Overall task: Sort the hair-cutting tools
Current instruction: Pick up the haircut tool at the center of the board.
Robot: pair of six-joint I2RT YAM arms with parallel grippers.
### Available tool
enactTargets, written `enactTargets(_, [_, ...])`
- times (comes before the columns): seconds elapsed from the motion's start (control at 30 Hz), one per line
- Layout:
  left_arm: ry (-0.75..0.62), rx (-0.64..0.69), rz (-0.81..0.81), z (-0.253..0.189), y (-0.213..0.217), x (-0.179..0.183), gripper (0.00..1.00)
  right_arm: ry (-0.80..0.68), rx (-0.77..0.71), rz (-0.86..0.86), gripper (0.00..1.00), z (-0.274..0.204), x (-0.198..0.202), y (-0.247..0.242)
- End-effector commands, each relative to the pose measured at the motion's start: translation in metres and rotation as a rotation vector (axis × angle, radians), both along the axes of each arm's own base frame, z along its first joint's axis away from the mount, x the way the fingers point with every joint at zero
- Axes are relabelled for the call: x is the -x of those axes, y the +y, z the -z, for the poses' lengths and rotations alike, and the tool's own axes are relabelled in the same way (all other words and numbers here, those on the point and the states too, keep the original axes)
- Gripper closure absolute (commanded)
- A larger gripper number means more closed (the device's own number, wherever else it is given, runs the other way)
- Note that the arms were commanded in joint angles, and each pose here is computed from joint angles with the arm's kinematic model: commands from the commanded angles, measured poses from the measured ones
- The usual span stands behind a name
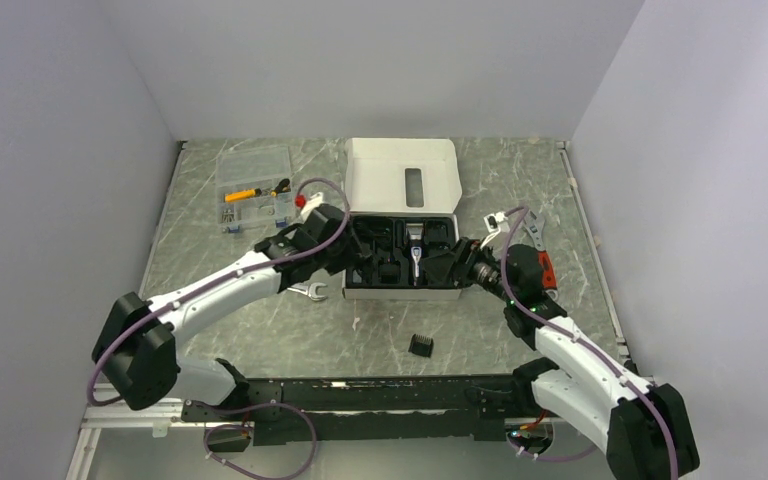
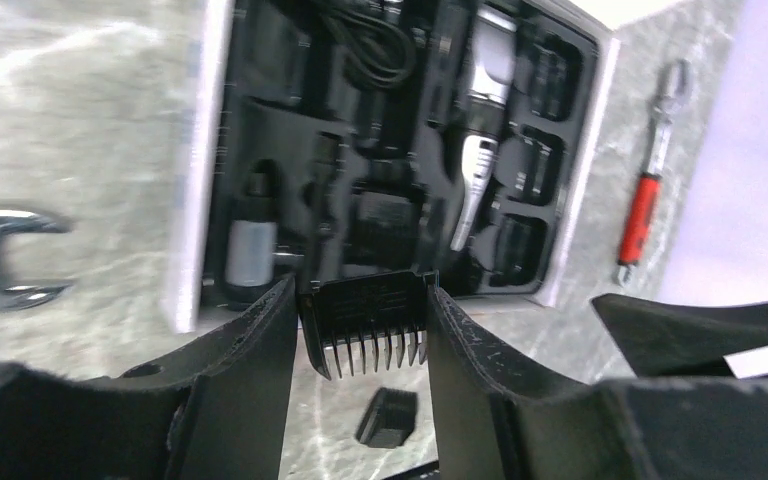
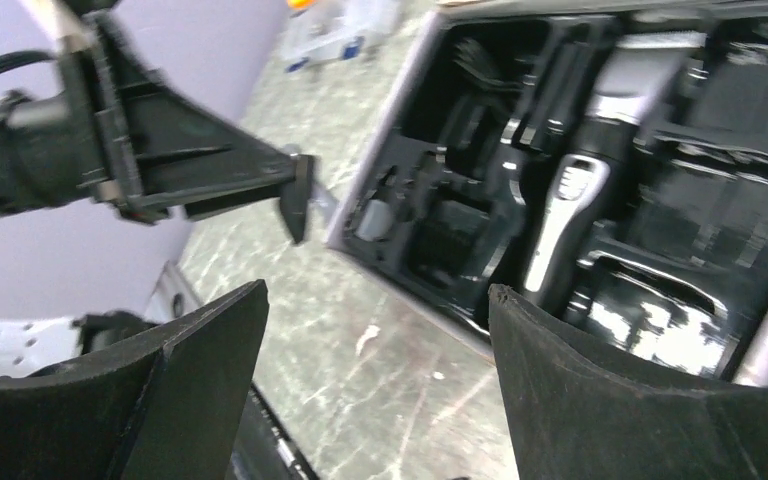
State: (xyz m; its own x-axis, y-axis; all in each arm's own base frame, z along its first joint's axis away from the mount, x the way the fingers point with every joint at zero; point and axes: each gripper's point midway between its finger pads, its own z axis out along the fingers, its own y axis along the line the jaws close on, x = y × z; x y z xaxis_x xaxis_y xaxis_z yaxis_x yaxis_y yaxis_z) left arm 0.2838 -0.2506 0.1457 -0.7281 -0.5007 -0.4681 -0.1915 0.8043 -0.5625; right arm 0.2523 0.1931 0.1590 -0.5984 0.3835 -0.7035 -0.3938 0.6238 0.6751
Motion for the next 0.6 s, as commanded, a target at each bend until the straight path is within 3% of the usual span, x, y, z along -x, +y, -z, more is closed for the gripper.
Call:
enactTargets(0.0, [-0.082, 0.138, 0.117, -0.035, -0.052, -0.009, 1.0, -0.151, -0.157, -0.179, 0.16, -0.046, 0.019, 0.032])
enactTargets(0.2, [-0.077, 0.193, 0.177, -0.05, -0.082, -0.004, 1.0, -0.136, -0.188, -0.213, 0.17, -0.046, 0.02, 0.05])
enactTargets(0.57, [-0.062, 0.25, 0.175, -0.06, -0.085, 0.008, 1.0, -0.123, -0.157, -0.21, 0.28, -0.036, 0.008, 0.059])
